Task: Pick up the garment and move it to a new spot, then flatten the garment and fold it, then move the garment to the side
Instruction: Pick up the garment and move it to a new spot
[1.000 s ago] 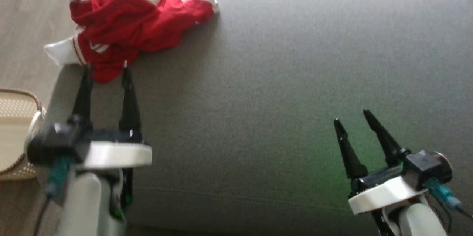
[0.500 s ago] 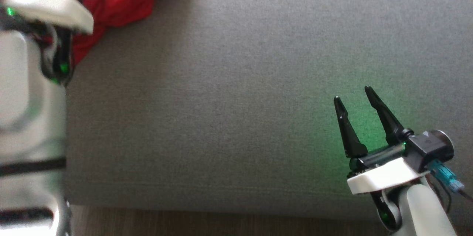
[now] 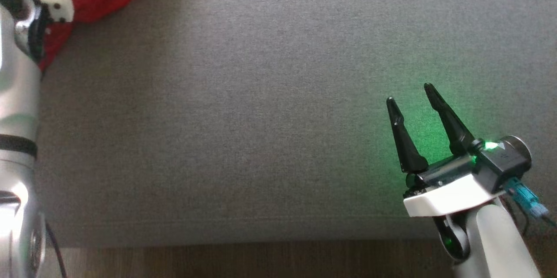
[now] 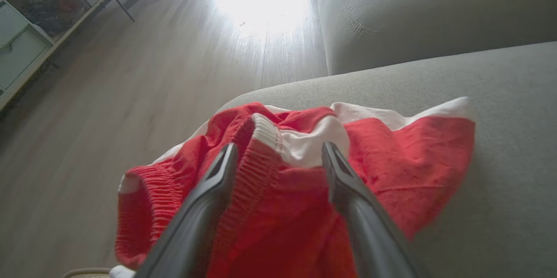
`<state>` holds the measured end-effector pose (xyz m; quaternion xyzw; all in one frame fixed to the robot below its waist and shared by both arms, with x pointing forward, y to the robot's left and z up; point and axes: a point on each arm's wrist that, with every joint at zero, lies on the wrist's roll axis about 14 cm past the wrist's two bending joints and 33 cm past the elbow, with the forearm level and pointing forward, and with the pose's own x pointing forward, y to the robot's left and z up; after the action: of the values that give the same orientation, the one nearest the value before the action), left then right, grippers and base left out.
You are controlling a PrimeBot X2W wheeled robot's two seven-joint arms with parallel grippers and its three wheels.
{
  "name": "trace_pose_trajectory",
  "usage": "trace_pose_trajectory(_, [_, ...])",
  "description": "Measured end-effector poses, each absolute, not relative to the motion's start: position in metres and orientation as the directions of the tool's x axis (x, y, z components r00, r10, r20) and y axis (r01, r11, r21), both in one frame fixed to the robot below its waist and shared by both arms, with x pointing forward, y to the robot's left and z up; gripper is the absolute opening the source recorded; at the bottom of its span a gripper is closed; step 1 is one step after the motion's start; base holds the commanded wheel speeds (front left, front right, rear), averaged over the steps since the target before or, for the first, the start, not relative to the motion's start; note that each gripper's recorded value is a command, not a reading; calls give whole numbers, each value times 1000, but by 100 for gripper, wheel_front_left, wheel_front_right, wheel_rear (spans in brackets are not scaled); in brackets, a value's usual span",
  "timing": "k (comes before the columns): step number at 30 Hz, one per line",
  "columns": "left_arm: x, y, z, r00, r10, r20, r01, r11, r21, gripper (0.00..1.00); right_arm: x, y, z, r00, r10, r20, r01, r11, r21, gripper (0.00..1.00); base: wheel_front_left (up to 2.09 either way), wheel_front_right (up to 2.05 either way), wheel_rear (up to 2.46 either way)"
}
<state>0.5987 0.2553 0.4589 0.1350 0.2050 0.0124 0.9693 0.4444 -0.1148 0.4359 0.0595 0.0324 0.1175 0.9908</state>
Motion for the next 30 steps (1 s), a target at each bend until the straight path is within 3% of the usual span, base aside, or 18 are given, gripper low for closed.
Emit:
trace_pose_trajectory(5, [601, 266, 453, 910, 121, -397, 21, 942, 335, 100, 446, -114, 436, 970, 238, -47, -230, 963, 139, 100, 0, 0, 0])
trace_pose_trajectory(14, [592, 263, 422, 871, 97, -482, 77, 941, 329, 100, 447, -104, 434, 965, 259, -42, -247, 949, 195, 100, 0, 0, 0])
trace_pose_trajectory(15, [592, 260, 422, 878, 86, -471, 81, 942, 325, 45, 448, -104, 435, 965, 258, -40, -246, 948, 200, 100, 0, 0, 0])
trace_pose_trajectory(16, [593, 258, 424, 885, 78, -460, 85, 943, 323, 0, 448, -104, 436, 965, 258, -38, -245, 948, 203, 100, 0, 0, 0])
trace_pose_trajectory(30, [600, 215, 509, 978, -87, -191, 144, 941, 307, 0, 435, -100, 476, 963, 263, 53, -268, 936, 229, 100, 0, 0, 0])
